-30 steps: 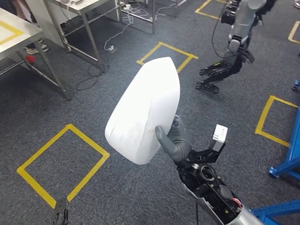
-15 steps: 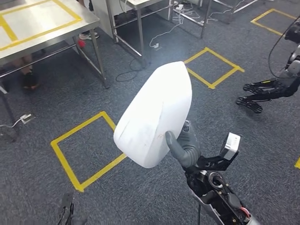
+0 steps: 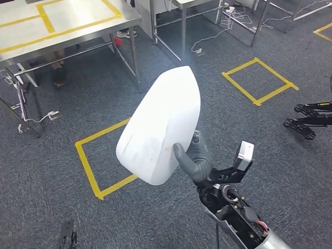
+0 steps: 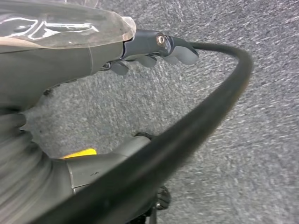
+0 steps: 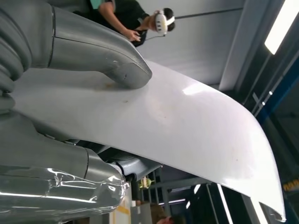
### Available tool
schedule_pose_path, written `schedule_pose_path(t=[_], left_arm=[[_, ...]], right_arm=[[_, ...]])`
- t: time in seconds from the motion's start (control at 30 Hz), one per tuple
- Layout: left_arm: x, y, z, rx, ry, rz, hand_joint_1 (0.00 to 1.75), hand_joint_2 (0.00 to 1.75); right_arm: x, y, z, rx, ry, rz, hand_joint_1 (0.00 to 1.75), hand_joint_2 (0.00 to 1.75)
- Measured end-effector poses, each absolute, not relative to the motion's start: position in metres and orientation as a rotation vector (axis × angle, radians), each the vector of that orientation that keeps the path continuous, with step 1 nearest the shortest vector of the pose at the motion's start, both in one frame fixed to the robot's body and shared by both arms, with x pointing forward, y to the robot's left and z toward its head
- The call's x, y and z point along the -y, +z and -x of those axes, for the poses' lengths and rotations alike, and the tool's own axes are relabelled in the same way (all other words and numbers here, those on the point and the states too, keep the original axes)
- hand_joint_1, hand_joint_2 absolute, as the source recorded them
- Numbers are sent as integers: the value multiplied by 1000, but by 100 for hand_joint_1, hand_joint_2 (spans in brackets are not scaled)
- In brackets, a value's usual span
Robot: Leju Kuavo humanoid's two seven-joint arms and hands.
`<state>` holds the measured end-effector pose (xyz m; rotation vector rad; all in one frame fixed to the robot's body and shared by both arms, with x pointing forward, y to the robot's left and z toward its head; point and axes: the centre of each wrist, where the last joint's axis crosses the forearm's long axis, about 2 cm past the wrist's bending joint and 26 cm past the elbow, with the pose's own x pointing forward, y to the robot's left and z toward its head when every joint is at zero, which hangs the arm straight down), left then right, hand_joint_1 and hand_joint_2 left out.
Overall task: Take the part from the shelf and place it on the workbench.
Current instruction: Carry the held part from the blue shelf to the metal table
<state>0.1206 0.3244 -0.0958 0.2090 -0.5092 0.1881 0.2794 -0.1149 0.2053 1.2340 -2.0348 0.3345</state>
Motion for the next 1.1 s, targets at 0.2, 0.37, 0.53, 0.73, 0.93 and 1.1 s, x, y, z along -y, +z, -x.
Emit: schedule_pose_path(t=[0.2,0.37,0.53,0.73,0.93,1.1], left_arm=[[-325,-95,-122,514,179,-214,0,175],[-325,-95,-123,514,169,-217,0,175],[-323,-95,-125,517,165,-217,0,175],[-324,-94,-127,521,160,-221,0,175],[-325,-94,-126,522,154,-221,0,175],[-325,-94,-127,524,153,-221,0,175]], right_arm=[[115,208,-281,2042,339,-1245,175,175],[115,204,-280,2033,335,-1242,175,175],[115,205,-281,2039,332,-1241,175,175],[114,206,-281,2046,328,-1245,175,175],[114,204,-281,2042,327,-1243,175,175],[114,205,-282,2045,328,-1243,175,175]])
